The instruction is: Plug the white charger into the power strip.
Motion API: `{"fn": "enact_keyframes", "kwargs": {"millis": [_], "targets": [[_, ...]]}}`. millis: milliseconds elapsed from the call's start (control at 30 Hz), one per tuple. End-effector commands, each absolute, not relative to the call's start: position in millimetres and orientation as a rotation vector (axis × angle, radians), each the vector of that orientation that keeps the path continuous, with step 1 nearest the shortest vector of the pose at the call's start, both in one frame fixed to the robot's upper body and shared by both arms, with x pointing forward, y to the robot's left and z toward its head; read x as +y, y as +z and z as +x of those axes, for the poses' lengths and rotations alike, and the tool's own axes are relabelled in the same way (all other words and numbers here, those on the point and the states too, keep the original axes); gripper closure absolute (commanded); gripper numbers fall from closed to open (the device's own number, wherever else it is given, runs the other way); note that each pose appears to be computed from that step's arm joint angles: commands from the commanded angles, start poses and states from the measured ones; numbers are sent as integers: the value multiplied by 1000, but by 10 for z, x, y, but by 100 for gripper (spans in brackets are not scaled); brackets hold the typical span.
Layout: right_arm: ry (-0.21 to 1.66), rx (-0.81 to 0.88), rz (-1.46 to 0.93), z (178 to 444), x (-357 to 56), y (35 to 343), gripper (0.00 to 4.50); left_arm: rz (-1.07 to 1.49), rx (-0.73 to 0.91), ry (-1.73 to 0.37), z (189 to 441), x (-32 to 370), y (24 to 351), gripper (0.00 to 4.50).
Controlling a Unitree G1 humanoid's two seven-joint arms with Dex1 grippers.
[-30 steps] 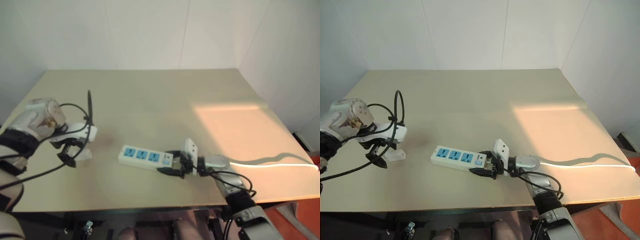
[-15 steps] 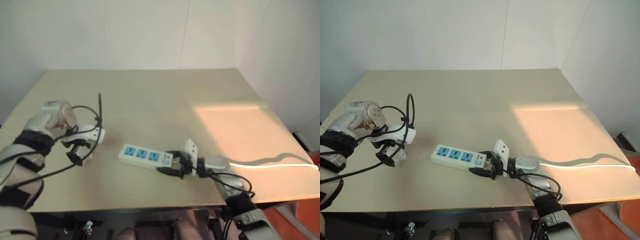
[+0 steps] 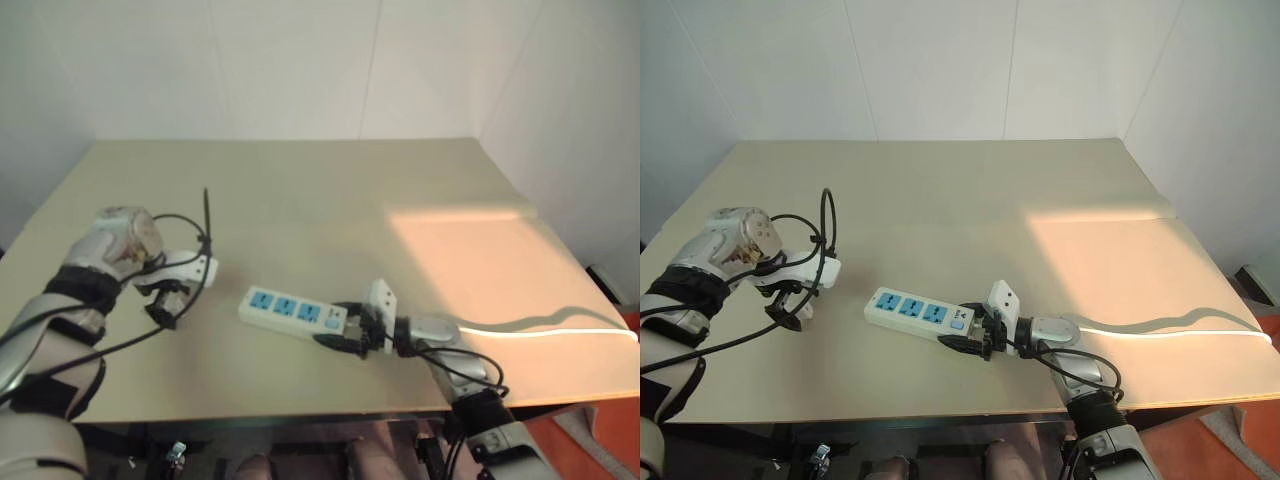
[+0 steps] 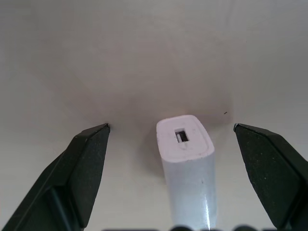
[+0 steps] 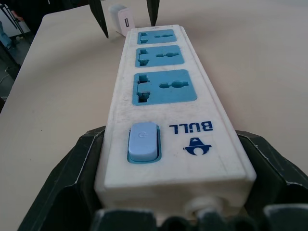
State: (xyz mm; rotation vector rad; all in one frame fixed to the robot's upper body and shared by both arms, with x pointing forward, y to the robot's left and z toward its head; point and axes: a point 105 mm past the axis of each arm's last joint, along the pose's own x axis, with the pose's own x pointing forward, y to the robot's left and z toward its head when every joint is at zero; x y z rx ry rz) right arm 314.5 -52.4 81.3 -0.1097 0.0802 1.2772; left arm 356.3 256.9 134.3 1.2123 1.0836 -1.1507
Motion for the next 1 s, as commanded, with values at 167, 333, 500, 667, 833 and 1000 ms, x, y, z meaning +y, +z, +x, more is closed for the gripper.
{"fn": "enact_keyframes", "kwargs": {"millis": [167,333,500,667,833,1000], "targets": [[1294,100,-82,3091,-500,767,103,1156,1094,-1145,3545,2545,1312,0],[1293,100,-84,3093,-504,768,103,1135,1105,-1152,3508,2532,1268,122],[1290,102,-84,3095,-510,760,103,1131,1107,-1150,3486,2539,1257,285],[1283,103,-80,3102,-501,756,103,1126,1102,-1147,3475,2546,1269,354],[1278,105,-77,3103,-496,736,103,1120,1079,-1153,3469,2532,1303,354],[1274,104,-81,3118,-499,736,103,1132,1075,-1149,3474,2556,1319,354]]}}
